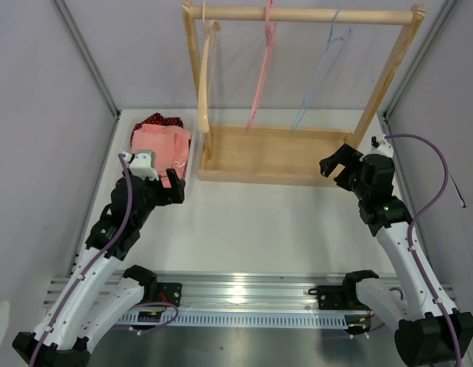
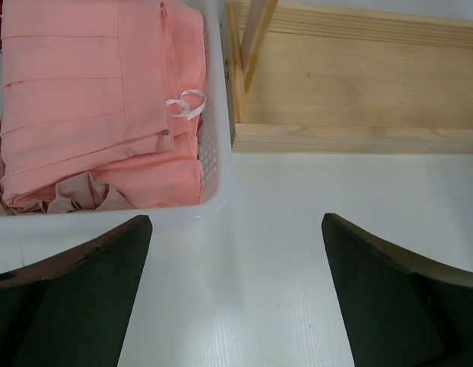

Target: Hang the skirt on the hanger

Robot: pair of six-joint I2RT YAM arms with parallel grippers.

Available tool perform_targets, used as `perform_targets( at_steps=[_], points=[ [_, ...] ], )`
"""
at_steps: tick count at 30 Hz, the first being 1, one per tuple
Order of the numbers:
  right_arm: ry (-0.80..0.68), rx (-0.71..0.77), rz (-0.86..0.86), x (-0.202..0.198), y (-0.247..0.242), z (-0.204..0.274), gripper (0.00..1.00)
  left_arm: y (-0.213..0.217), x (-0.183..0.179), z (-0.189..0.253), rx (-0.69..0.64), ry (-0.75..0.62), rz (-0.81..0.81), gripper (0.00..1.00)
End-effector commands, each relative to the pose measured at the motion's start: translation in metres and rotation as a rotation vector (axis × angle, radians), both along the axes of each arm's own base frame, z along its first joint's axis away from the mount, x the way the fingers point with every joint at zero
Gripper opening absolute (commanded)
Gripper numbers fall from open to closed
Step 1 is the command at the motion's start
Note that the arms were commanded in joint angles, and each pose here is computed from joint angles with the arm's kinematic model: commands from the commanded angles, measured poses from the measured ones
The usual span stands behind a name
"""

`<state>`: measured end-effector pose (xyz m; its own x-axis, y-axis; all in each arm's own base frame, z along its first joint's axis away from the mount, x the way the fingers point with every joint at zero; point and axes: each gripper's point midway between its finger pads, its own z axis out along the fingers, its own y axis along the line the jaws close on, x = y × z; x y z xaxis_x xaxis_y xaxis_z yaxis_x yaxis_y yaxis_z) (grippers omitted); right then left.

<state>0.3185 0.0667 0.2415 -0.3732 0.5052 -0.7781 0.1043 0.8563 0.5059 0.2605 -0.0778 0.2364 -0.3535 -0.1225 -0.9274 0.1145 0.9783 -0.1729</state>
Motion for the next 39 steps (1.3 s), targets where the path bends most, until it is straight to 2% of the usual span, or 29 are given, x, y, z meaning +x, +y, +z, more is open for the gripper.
perform_targets(
  at_steps=[1, 11, 17, 18, 22, 27, 32, 39],
  points=[
    [-0.063, -0.005, 0.015, 0.002, 0.000, 0.025, 0.99, 0.000, 0.003, 0.009, -0.033, -0.027, 0.017, 0.99],
    [-0.042, 0.004, 0.052, 0.007, 0.008, 0.022, 0.99, 0.009, 0.011, 0.002, -0.022, 0.031, 0.097, 0.99],
    [-0.056, 0.004, 0.126, 0.013, 0.033, 0.023, 0.99, 0.025, 0.041, -0.004, 0.081, 0.143, 0.247, 0.94],
    [-0.054, 0.007, 0.133, 0.014, 0.037, 0.022, 1.00, 0.026, 0.049, 0.010, 0.079, 0.125, 0.264, 0.93],
    [-0.032, 0.039, 0.172, 0.017, 0.053, 0.022, 1.00, 0.035, 0.079, -0.009, 0.140, 0.210, 0.332, 0.89],
    [-0.010, 0.045, 0.209, 0.017, 0.069, 0.019, 0.99, 0.046, 0.111, -0.025, 0.124, 0.271, 0.374, 0.84],
    [0.001, 0.059, 0.213, 0.015, 0.070, 0.018, 0.99, 0.043, 0.125, -0.058, 0.176, 0.373, 0.370, 0.77],
    [-0.003, 0.065, 0.214, 0.012, 0.070, 0.018, 0.99, 0.049, 0.130, -0.081, 0.211, 0.407, 0.405, 0.73]
  ],
)
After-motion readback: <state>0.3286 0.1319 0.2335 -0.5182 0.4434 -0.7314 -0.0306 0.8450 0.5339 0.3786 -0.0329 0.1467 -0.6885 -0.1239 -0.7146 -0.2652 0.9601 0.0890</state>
